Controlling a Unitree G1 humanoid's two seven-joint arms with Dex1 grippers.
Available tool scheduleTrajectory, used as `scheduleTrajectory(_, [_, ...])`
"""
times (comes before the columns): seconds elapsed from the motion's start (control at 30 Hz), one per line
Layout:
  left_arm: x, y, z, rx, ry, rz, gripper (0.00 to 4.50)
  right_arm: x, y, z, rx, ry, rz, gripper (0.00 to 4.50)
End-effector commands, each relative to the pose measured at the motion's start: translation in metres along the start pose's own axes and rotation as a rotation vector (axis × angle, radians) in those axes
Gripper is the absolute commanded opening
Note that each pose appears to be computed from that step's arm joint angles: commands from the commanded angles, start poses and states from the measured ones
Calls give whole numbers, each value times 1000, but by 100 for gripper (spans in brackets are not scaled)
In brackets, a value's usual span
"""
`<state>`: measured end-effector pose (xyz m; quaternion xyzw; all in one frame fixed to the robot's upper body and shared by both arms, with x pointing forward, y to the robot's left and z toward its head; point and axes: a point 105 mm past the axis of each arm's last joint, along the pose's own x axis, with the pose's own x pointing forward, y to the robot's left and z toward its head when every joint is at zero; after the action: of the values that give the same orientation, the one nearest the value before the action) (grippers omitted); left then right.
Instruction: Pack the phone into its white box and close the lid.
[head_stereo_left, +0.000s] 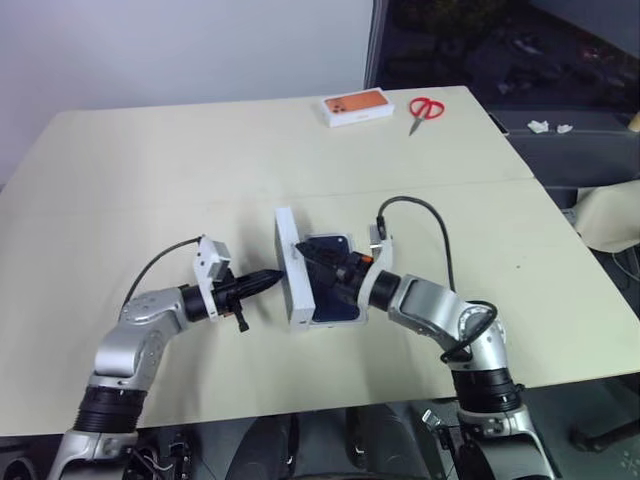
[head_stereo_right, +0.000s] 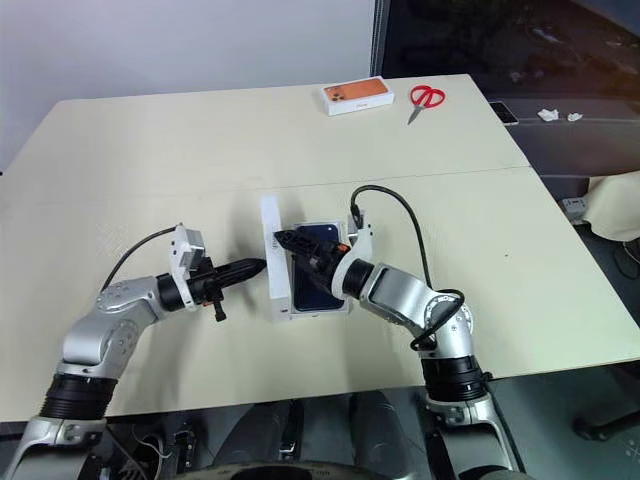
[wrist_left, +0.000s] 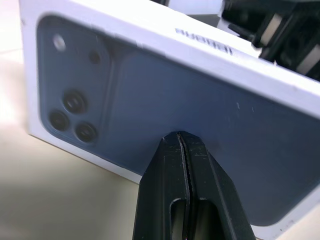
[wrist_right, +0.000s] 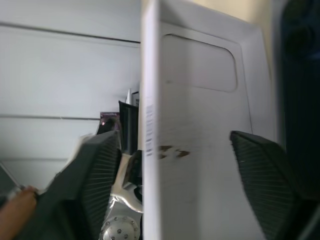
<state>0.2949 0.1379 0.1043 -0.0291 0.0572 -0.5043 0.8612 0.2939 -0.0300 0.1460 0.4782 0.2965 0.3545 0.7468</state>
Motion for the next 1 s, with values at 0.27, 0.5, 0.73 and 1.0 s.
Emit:
scheduleTrajectory(0.27, [4, -1, 8, 37, -36, -8, 0, -24, 11, 26, -304, -4, -4, 350])
scheduleTrajectory(0.5, [13, -1, 7, 43, -46, -10, 0, -43, -12, 58, -632, -14, -147, 350])
scheduleTrajectory(0.73, [27, -3, 8, 43, -72, -18, 0, -50, 1, 95, -840, -134, -153, 350])
scheduleTrajectory(1.0, [20, 1, 8, 50, -62, -3, 0, -47, -8, 88, -1082, -55, -179, 350])
